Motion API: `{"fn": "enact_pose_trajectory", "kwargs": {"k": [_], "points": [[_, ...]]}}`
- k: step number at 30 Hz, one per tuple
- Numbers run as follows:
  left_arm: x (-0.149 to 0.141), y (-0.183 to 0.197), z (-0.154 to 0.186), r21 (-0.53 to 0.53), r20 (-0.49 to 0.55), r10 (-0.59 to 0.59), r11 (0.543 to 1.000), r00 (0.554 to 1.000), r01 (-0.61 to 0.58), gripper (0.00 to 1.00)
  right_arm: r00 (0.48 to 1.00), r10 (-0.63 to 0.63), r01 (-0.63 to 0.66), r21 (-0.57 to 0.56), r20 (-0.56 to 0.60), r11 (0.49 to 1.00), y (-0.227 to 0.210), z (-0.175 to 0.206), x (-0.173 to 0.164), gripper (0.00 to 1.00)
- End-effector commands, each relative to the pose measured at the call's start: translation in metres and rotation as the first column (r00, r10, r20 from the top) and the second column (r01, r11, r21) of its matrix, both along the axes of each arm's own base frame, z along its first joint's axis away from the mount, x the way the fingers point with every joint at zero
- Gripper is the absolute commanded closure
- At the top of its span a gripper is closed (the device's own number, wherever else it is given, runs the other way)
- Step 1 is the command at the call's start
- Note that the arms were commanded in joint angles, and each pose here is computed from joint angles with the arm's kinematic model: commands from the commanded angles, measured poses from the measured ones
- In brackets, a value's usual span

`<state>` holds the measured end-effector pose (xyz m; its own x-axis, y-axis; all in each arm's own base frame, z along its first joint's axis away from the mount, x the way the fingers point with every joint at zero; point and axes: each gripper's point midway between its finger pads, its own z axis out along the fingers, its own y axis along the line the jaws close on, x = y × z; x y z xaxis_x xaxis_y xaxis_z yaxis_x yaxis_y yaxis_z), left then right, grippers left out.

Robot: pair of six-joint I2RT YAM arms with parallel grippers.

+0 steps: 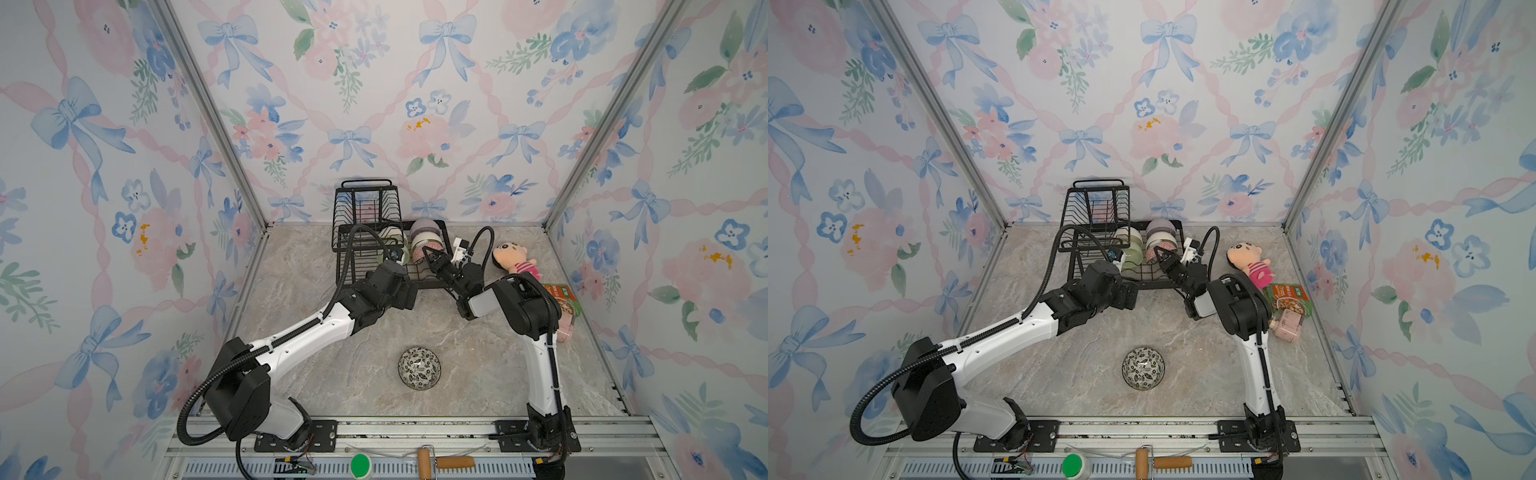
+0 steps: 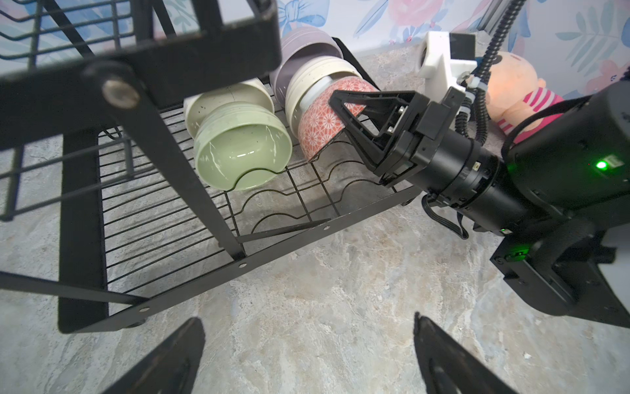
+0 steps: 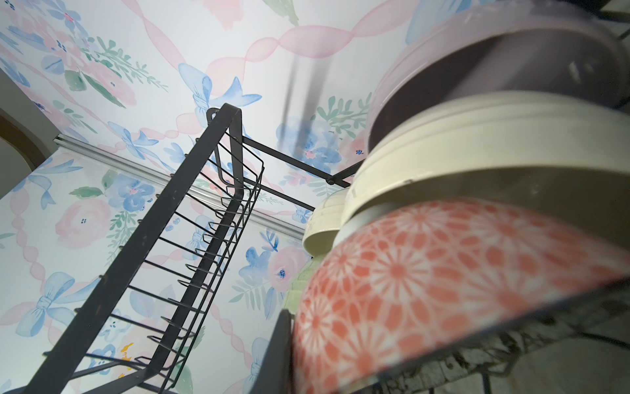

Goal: Load bowls into a dish rack
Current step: Place the bowl in the dish rack.

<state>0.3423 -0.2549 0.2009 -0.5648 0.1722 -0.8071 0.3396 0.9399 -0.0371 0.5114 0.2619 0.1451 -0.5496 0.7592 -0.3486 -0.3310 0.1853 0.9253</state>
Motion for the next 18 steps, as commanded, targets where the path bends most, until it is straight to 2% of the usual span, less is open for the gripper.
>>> {"fn": "enact_pose_trajectory", "kwargs": {"k": [1,4,11,18], "points": [[-0.002,0.006,0.003,-0.005,-0.003,0.001,1.000,1.000,-0.002,0.02,0.997,0.016,-0.018,-0.031,-0.080,0.999,0.002,-0.035,-0.002,0.96],[-0.002,0.005,0.001,-0.005,-0.008,0.002,1.000,1.000,-0.002,0.02,0.997,0.060,-0.061,-0.017,-0.051,0.998,0.012,-0.023,0.000,0.96],[-0.001,0.005,0.004,-0.008,-0.003,0.002,1.000,1.000,-0.002,0.02,0.997,0.075,-0.075,-0.019,-0.033,0.997,0.014,-0.018,0.002,0.95],[-0.002,0.006,0.001,-0.007,-0.011,0.004,1.000,1.000,-0.004,0.02,0.997,0.020,-0.023,-0.043,-0.079,0.999,-0.001,-0.031,0.001,0.93]]}}
